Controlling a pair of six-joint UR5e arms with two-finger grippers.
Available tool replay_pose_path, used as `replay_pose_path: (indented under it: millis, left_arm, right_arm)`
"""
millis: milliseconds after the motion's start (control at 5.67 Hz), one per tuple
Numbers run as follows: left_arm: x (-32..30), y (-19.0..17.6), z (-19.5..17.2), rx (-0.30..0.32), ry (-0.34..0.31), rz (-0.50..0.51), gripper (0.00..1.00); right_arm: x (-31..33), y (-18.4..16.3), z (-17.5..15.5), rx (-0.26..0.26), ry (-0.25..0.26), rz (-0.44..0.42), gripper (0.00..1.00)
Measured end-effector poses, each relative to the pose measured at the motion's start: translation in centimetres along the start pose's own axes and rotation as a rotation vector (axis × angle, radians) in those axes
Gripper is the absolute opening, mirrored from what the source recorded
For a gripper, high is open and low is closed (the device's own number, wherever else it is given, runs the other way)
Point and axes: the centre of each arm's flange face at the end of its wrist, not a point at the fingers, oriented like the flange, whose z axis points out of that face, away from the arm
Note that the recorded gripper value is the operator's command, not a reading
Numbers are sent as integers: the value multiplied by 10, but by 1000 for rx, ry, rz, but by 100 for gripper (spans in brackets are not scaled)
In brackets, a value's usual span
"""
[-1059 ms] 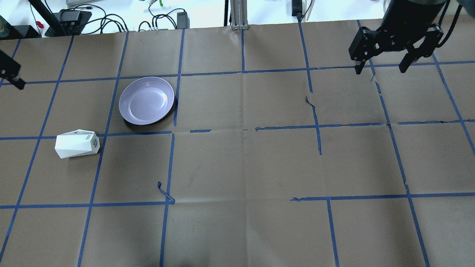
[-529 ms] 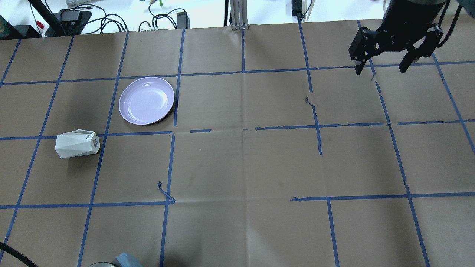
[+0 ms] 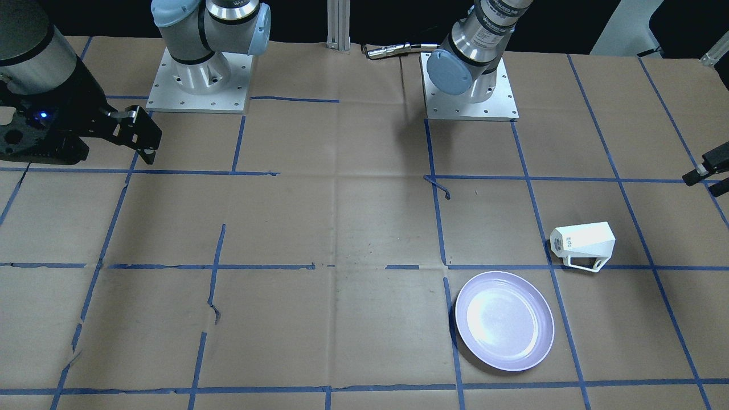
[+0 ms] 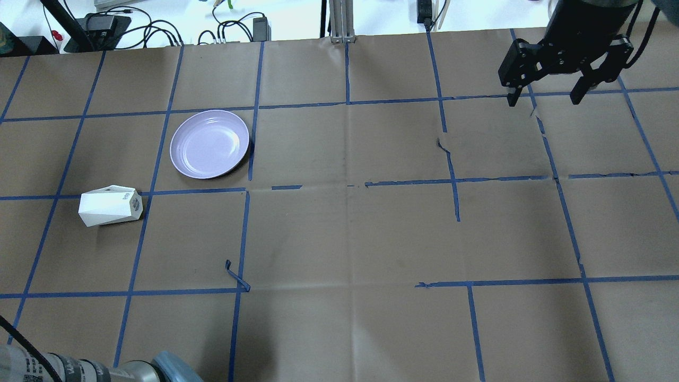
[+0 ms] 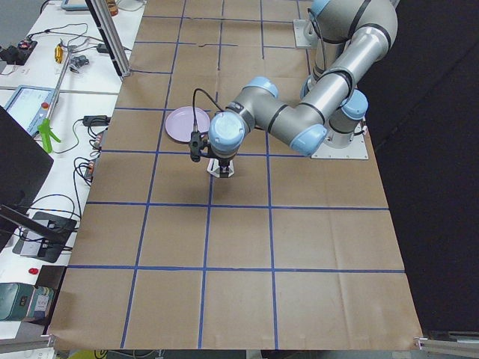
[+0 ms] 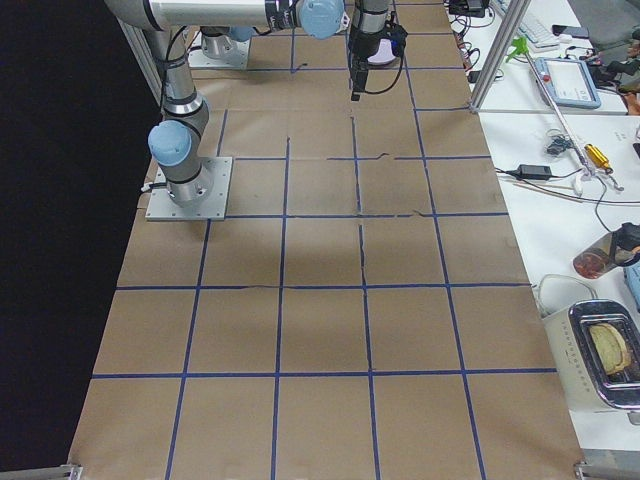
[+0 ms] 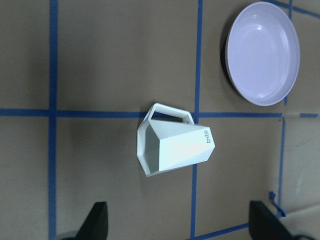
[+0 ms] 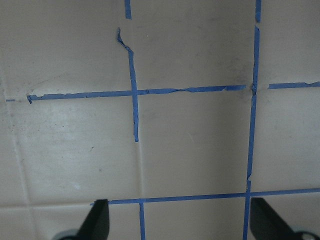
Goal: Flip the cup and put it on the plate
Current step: 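Lower the left gripper onto the white mug lying on its side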
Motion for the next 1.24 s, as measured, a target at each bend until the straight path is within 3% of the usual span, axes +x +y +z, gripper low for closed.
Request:
replay_pose_path:
  millis: [353, 706, 1059, 1235]
  left_arm:
    - [-85, 11, 78, 47, 347, -3, 99]
    - [-126, 27, 160, 104, 668, -10, 99]
    - [-139, 41, 218, 101, 849, -37, 99]
    - [-138, 44, 233, 87, 899, -53, 91]
  right_arm:
    - [0, 0, 0, 0, 0, 0, 100]
    - [0, 0, 0, 0, 0, 0, 100]
    - [0, 0, 0, 0, 0, 0, 100]
    - [0, 0, 0, 0, 0, 0, 100]
